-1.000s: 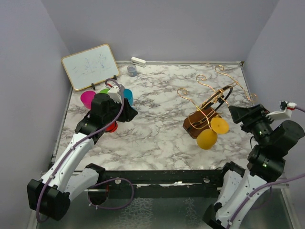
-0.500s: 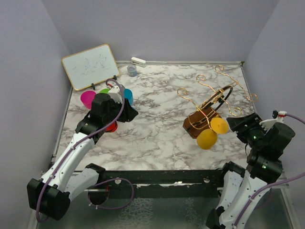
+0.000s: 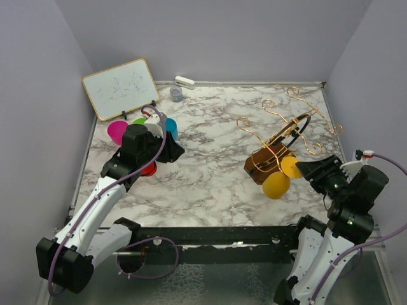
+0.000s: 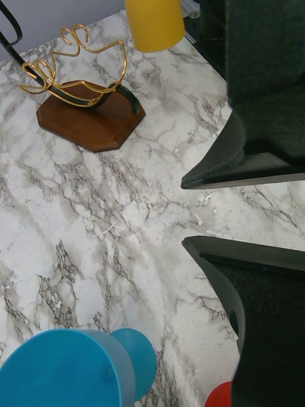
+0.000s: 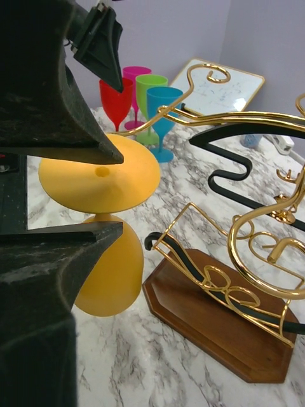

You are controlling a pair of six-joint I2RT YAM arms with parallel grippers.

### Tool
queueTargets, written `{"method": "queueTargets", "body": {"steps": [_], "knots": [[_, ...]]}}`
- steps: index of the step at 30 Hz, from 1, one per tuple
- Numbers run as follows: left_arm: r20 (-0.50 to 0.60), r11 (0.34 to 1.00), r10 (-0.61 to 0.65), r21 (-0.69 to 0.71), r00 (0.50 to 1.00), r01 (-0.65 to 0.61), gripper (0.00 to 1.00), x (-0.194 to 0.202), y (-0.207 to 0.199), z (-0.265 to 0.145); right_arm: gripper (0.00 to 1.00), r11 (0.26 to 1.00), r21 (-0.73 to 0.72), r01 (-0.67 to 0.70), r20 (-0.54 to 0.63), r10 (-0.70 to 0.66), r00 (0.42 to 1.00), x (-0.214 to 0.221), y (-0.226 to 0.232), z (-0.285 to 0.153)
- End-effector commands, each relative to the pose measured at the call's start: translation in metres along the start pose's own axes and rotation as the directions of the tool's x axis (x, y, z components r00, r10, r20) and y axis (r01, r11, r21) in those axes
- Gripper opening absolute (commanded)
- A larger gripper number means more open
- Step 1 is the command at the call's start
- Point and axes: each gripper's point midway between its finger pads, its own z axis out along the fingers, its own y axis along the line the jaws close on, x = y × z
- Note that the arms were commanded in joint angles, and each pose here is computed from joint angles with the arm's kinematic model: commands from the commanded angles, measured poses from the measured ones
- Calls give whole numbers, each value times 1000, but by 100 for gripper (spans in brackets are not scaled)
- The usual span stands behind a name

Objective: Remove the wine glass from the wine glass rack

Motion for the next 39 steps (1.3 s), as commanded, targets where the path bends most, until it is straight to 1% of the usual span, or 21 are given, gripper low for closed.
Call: {"method": "queueTargets", "body": {"steps": [1, 9, 16, 21, 36, 39], "knots": [[20, 999, 7, 40, 1000, -8, 38, -5, -9, 0, 39, 997, -73, 8, -27, -10, 1000, 7, 15, -6], [17, 999, 5, 42, 1000, -6, 38, -4, -8, 1, 22, 998, -57, 14, -7, -14, 1000, 3, 16, -9], [12, 999, 3, 44, 1000, -3, 38, -3, -8, 2, 12, 999, -46, 22, 30, -20, 999, -8, 26, -17], [12, 999, 2, 47, 1000, -3, 38, -3, -9, 2, 1, 998, -58, -2, 65, 6, 998, -11, 33, -22], [6, 999, -1, 45, 1000, 1, 39, -1, -8, 3, 1, 993, -15, -117, 137, 118, 984, -3, 21, -30], [2, 999, -3, 46, 1000, 3, 39, -1, -8, 4, 1, 990, -34, -138, 138, 141, 980, 0, 23, -34]]}}
